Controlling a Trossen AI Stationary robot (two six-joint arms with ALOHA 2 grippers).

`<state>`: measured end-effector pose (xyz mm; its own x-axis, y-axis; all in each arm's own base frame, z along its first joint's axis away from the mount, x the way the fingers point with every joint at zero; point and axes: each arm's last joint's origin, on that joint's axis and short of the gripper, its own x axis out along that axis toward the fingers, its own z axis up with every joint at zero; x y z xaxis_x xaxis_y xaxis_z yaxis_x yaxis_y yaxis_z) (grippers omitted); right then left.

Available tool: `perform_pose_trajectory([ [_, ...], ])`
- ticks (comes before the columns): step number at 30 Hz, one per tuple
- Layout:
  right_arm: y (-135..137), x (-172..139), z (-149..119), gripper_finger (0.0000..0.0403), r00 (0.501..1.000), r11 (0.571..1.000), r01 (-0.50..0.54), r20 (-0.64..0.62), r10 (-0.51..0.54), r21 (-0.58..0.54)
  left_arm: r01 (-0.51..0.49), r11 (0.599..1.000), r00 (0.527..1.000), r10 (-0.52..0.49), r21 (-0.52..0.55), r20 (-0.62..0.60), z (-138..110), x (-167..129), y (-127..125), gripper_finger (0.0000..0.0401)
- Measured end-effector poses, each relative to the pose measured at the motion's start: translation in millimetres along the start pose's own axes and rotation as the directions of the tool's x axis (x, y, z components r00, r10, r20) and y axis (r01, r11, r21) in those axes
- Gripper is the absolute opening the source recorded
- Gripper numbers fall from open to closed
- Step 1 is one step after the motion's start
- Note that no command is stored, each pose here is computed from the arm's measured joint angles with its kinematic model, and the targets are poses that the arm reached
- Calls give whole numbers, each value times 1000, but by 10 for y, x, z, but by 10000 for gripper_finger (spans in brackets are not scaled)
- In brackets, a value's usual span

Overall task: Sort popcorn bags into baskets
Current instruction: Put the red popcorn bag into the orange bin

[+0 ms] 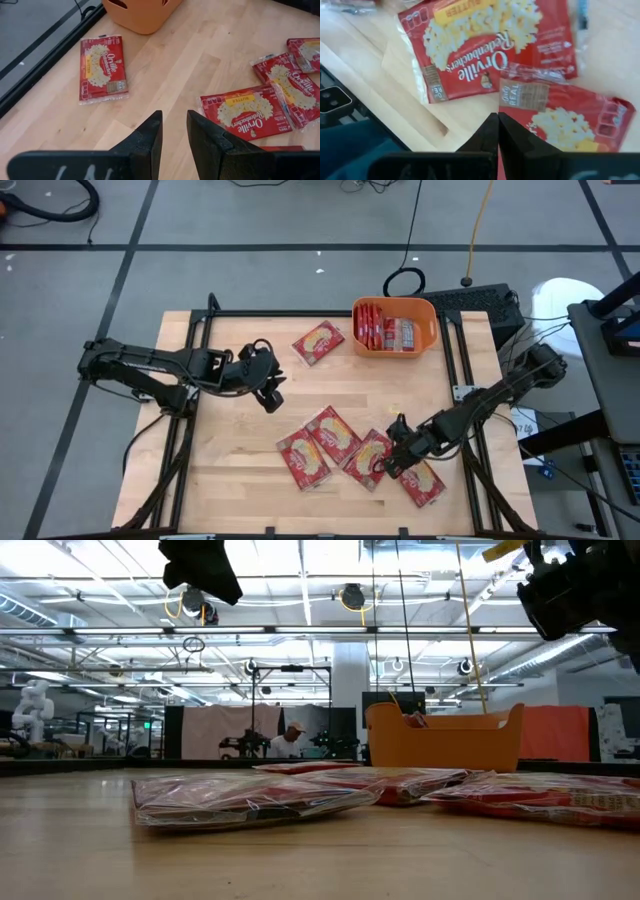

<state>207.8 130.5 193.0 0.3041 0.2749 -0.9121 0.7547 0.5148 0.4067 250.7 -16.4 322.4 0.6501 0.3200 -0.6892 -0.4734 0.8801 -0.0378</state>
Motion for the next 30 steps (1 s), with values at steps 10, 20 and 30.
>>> perform_pose_trajectory([
  [10,49,91,-231,7,997,1000,-14,-71,14,4,5,1000,1000,-5,2,-4,-2,0,-2,93],
  [20,210,153,-669,75,989,997,17,-145,-7,73,3,1000,1000,-3,29,-16,-14,0,3,93],
  [30,231,250,-773,204,1000,989,-11,2,11,146,-1,997,1000,3,81,-28,-21,33,-9,93],
])
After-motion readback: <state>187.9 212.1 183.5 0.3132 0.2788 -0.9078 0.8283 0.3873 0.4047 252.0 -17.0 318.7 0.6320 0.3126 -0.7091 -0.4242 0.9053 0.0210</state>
